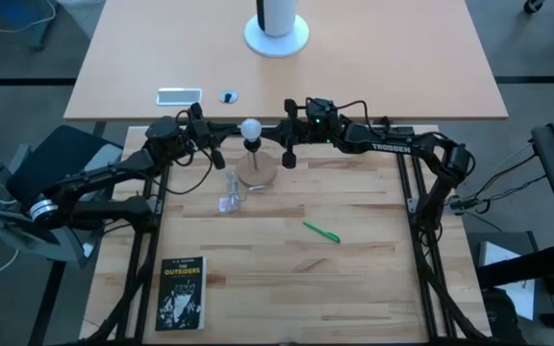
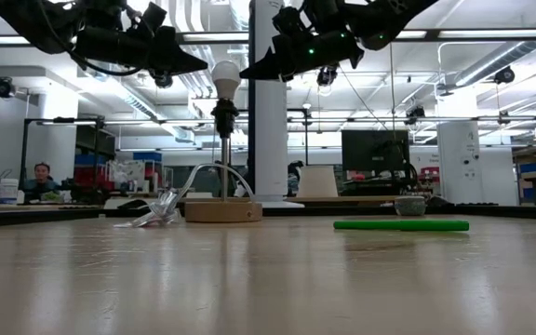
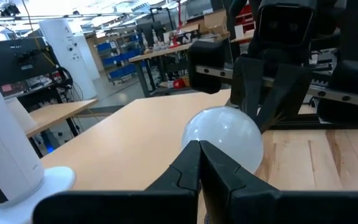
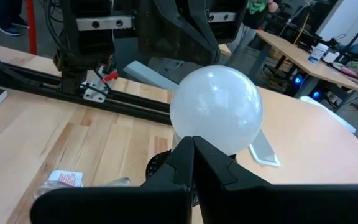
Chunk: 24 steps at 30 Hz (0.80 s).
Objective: Screw lightbulb
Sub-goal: Remove the lightbulb from the lamp
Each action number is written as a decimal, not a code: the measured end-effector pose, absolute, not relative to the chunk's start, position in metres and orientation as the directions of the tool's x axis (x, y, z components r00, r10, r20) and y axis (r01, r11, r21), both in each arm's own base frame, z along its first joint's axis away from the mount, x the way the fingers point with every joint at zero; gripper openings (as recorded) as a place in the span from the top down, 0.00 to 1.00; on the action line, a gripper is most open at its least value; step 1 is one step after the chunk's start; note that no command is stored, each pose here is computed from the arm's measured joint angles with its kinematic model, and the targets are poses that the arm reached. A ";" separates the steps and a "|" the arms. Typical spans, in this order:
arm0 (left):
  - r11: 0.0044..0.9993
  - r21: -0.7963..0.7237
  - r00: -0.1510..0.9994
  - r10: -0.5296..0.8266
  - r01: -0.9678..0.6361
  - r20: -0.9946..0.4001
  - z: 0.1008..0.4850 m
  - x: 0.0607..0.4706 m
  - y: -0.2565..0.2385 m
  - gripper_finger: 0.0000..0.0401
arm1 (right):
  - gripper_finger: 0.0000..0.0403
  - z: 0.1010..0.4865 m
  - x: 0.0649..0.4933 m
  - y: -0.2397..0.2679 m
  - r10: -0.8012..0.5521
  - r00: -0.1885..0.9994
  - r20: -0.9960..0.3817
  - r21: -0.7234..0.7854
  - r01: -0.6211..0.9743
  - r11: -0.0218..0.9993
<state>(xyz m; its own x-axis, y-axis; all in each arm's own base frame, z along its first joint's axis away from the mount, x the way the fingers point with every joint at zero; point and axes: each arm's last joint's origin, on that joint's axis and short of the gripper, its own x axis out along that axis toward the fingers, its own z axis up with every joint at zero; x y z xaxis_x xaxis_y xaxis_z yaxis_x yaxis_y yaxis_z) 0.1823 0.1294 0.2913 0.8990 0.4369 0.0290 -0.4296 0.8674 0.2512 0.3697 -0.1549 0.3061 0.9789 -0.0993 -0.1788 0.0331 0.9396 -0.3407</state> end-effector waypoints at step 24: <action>0.868 0.251 0.899 0.437 -0.429 0.025 0.291 0.183 0.130 1.00 | 1.00 0.306 0.370 -0.155 -0.099 0.979 -0.178 -0.355 0.030 0.935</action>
